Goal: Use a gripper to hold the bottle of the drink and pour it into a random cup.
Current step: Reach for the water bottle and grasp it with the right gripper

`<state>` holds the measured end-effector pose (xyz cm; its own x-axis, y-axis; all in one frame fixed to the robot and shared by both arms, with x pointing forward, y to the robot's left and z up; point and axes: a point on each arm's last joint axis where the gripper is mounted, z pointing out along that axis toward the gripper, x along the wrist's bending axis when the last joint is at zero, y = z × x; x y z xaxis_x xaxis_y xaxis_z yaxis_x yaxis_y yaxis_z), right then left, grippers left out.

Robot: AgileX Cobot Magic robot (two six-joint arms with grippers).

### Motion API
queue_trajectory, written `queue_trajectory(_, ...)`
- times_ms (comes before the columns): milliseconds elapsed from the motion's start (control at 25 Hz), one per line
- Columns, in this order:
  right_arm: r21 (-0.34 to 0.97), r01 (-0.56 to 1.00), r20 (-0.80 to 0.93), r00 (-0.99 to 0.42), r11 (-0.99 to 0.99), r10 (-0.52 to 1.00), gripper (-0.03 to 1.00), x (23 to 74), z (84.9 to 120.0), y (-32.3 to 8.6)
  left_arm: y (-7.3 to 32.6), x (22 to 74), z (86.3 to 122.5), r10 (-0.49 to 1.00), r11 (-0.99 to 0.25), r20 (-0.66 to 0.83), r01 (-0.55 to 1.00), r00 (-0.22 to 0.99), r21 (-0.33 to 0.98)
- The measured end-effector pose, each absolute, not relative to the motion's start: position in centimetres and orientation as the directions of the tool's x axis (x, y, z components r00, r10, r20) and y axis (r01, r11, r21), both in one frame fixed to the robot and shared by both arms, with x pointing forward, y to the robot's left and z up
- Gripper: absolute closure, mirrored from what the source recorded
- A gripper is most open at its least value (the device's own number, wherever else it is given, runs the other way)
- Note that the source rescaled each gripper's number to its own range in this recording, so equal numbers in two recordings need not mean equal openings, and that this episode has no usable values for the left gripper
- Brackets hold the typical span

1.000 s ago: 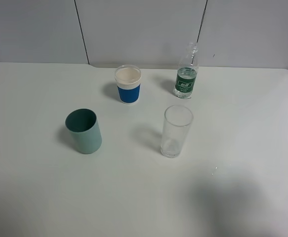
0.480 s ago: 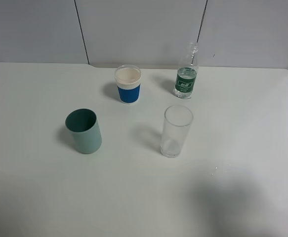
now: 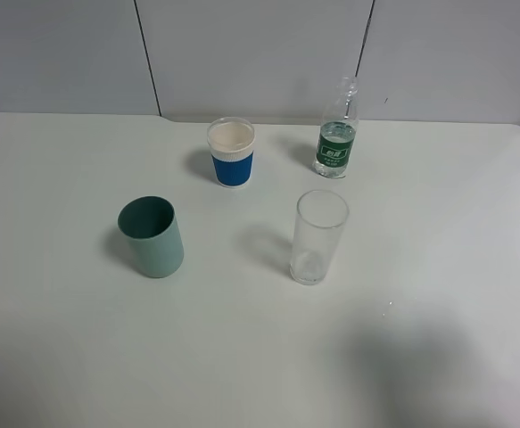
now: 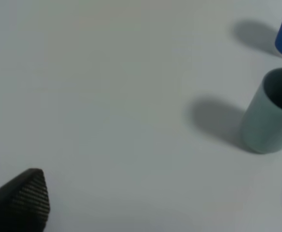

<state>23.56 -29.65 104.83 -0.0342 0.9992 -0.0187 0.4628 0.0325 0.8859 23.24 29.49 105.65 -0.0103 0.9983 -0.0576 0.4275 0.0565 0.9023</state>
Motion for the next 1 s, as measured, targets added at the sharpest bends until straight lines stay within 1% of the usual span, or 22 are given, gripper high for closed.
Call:
queue_trajectory(800, 0.885, 0.464, -0.018, -0.035, 0.032, 0.999, 0.19, 23.6, 104.8, -29.6, 29.5, 23.2, 105.7, 0.998, 0.057, -0.058, 0.427, -0.01, 0.902)
queue_trajectory(1000, 0.851, 0.524, -0.015, -0.036, 0.032, 0.999, 0.2, 24.6, 104.8, -29.6, 29.5, 23.2, 105.7, 0.998, 0.057, -0.058, 0.427, -0.01, 0.902)
